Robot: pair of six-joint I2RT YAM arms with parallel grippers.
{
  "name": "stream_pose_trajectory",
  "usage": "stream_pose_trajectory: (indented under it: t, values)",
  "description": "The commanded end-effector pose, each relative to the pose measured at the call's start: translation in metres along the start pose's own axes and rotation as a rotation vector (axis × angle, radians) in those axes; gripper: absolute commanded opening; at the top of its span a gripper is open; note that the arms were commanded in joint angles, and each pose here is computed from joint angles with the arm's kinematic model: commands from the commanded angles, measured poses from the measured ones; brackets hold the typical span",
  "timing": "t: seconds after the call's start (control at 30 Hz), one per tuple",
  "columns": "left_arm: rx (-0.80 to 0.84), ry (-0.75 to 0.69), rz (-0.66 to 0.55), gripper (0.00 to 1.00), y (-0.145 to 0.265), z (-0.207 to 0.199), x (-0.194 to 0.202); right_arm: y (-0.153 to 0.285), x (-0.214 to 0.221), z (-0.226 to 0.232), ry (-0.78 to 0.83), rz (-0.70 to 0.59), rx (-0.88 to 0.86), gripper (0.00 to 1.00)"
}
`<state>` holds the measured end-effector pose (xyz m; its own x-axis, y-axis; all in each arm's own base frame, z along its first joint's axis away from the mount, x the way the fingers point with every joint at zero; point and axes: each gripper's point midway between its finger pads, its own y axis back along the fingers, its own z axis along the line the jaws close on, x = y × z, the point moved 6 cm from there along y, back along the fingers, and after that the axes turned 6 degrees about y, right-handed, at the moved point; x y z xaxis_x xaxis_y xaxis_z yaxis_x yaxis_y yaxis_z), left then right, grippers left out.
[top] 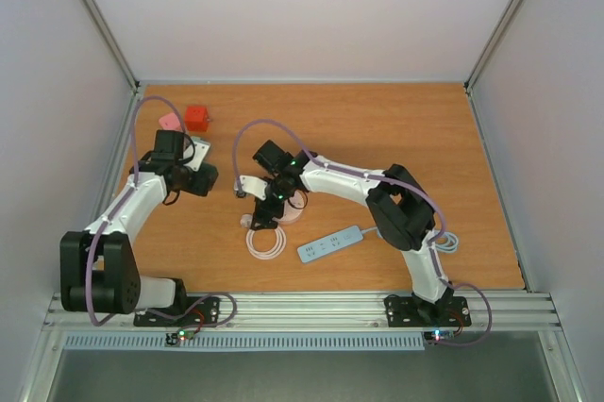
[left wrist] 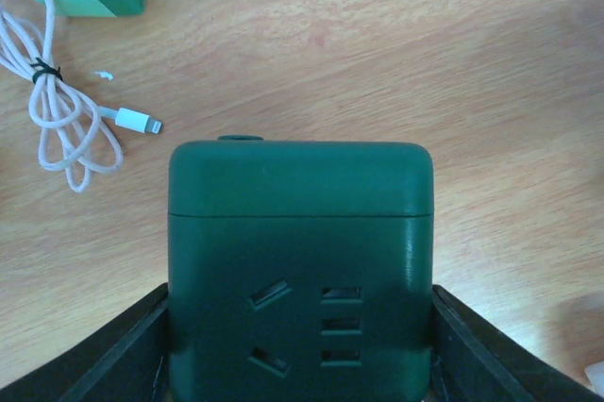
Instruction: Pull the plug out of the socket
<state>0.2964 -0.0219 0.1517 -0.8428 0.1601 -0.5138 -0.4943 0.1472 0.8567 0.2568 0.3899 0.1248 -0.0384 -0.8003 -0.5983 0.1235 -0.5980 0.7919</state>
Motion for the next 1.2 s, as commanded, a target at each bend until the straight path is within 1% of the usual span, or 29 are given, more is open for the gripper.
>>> stream_pose_trajectory:
  t: [0.0,0.23,0.37,0.57,0.7,0.87,1.0,1.17]
  values:
    - [-0.013,0.022,0.011,0.32,-0.006,0.003,0.000,-0.019,-0.005,0.003,0.106,0.040,0.034,0.94]
    - [-0.005,0.031,0.011,0.32,-0.009,0.003,0.002,-0.048,-0.001,-0.004,0.187,0.119,0.160,0.95]
    - [-0.008,0.030,0.009,0.32,-0.010,0.004,0.002,-0.061,-0.010,-0.021,0.161,0.136,0.236,0.95]
    - [-0.009,0.030,0.008,0.32,-0.011,0.004,0.002,-0.059,-0.032,-0.050,0.042,0.090,0.300,0.93]
    - [-0.011,0.031,0.009,0.32,-0.013,0.004,0.001,-0.055,-0.033,-0.074,-0.029,0.092,0.346,0.92]
    - [-0.017,0.029,0.015,0.32,-0.015,0.005,0.001,-0.045,-0.014,-0.109,-0.141,0.125,0.404,0.91]
    - [-0.018,0.029,0.020,0.31,-0.017,0.006,0.001,-0.024,0.009,-0.139,-0.258,0.136,0.443,0.90]
    - [-0.012,0.027,0.020,0.31,-0.017,0.006,-0.004,0.012,0.041,-0.163,-0.404,0.138,0.443,0.89]
